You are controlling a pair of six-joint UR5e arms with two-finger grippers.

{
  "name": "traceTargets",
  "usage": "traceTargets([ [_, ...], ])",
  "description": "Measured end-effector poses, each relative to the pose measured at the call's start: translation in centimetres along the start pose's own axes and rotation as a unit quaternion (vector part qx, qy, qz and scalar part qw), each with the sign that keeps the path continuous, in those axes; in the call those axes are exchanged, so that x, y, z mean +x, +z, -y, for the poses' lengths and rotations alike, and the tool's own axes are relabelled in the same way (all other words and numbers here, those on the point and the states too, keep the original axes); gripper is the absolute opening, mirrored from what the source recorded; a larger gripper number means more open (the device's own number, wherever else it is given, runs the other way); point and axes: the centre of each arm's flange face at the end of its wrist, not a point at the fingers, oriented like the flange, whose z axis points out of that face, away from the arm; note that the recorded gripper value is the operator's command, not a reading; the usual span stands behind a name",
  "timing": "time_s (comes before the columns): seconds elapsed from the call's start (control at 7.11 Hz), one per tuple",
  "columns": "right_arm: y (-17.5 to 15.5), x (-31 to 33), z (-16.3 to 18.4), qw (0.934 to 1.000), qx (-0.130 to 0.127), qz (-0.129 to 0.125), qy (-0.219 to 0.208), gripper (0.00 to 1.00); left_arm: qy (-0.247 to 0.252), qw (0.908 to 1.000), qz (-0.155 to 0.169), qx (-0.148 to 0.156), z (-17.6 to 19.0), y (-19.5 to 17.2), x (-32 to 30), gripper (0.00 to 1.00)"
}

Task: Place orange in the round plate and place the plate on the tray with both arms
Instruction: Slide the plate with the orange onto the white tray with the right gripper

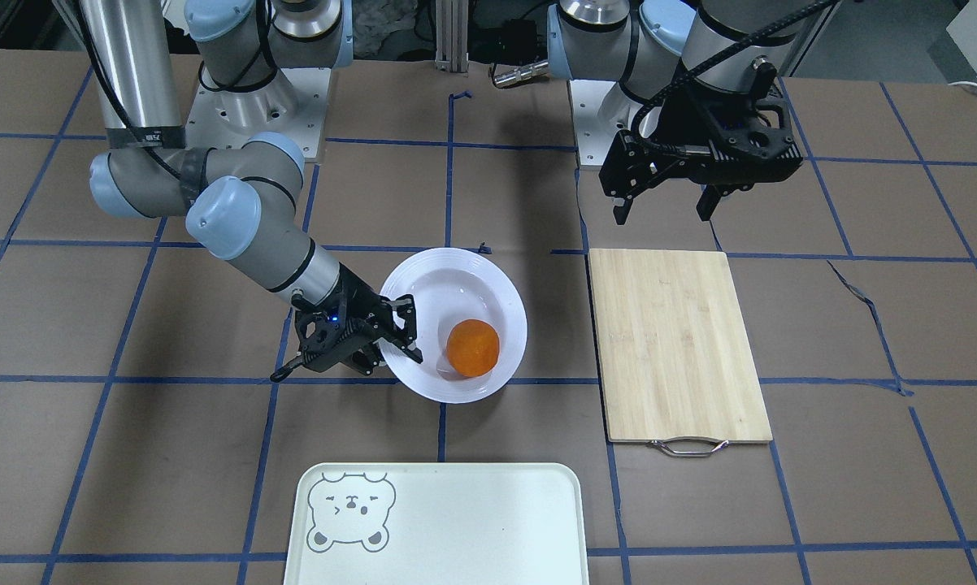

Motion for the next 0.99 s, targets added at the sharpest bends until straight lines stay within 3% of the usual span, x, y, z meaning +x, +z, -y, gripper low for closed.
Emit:
traceTargets([
  [0.14, -1.6, 1.0, 1.6, 0.9994, 0.028, 0.018, -0.001, 0.0, 0.0, 1.0, 0.0, 0.0, 0.0, 0.0, 0.0, 1.0],
  [0.42, -3.2, 2.4, 6.2, 0.997, 0.069, 0.027, -0.02, 0.0, 0.001, 1.0, 0.0, 0.0, 0.0, 0.0, 0.1, 1.0],
  [0.99, -0.4, 7.3, 15.2, 0.9935, 0.101, 0.03, -0.044, 0.0, 0.001, 1.0, 0.0, 0.0, -0.1, 0.0, 0.1, 1.0],
])
